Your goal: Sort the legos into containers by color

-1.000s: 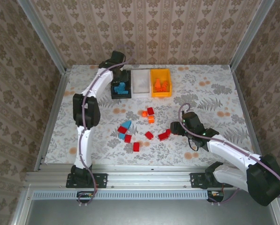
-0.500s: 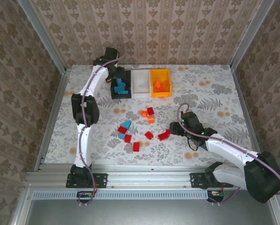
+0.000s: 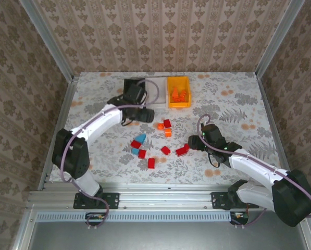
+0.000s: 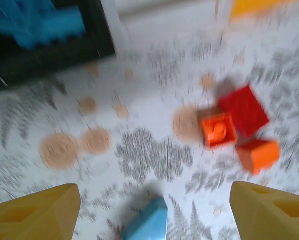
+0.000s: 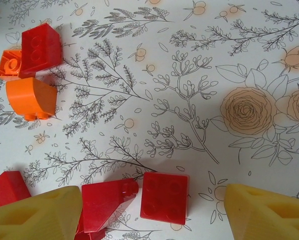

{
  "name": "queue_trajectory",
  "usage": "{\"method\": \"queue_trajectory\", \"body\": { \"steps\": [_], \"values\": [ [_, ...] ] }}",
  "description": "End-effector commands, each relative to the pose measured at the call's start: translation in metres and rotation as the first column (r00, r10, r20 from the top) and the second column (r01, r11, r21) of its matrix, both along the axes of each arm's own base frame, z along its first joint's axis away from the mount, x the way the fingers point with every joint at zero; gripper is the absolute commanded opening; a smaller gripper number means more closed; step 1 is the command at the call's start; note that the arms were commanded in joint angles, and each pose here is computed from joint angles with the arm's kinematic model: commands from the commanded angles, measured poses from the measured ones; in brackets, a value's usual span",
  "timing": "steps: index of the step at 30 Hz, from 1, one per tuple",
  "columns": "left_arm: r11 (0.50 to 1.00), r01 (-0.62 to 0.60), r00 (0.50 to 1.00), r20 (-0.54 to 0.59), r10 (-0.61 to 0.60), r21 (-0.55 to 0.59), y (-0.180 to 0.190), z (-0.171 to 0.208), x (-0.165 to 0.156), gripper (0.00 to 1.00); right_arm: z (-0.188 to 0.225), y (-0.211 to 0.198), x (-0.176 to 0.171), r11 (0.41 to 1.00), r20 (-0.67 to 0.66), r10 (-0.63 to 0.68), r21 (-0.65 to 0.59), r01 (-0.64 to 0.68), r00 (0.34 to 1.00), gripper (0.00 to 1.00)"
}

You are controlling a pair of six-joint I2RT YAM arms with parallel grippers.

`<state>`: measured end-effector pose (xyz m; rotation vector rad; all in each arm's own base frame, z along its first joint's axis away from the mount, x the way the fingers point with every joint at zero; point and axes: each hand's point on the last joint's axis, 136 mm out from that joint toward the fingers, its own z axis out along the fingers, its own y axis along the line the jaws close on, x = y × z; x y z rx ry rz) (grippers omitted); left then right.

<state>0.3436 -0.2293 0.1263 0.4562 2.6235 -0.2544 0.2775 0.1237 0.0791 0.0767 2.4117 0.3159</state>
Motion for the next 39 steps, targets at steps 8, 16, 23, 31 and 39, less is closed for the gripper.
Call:
{"method": "queue_trajectory", "body": {
  "steps": [8, 16, 23, 31, 39],
  "values": [
    [0.998, 0.028, 0.993, -0.117, -0.022, 0.049, 0.0, -0.073, -0.041, 0.82, 0.007, 0.0, 0.0, 1.0, 0.019, -0.008, 0.016, 0.007, 1.0, 0.76],
    [0.987, -0.035, 0.988, -0.143, 0.057, 0.156, 0.018, -0.096, -0.043, 0.78, 0.007, -0.003, -0.001, 1.0, 0.021, -0.016, 0.007, 0.016, 1.0, 0.76],
    [0.987, -0.041, 0.984, -0.165, 0.066, 0.153, 0.019, -0.106, -0.047, 0.72, 0.006, -0.001, 0.0, 1.0, 0.017, -0.01, 0.009, 0.01, 1.0, 0.76],
    [0.987, -0.06, 0.983, -0.162, 0.085, 0.151, 0.019, -0.113, -0.046, 0.54, 0.006, -0.001, 0.0, 1.0, 0.02, -0.009, 0.01, 0.009, 1.0, 0.69],
    [0.984, -0.09, 0.992, -0.078, 0.103, 0.155, 0.02, -0.092, -0.028, 0.37, 0.006, 0.0, 0.0, 1.0, 0.018, -0.007, 0.009, 0.007, 1.0, 0.69]
  ]
}}
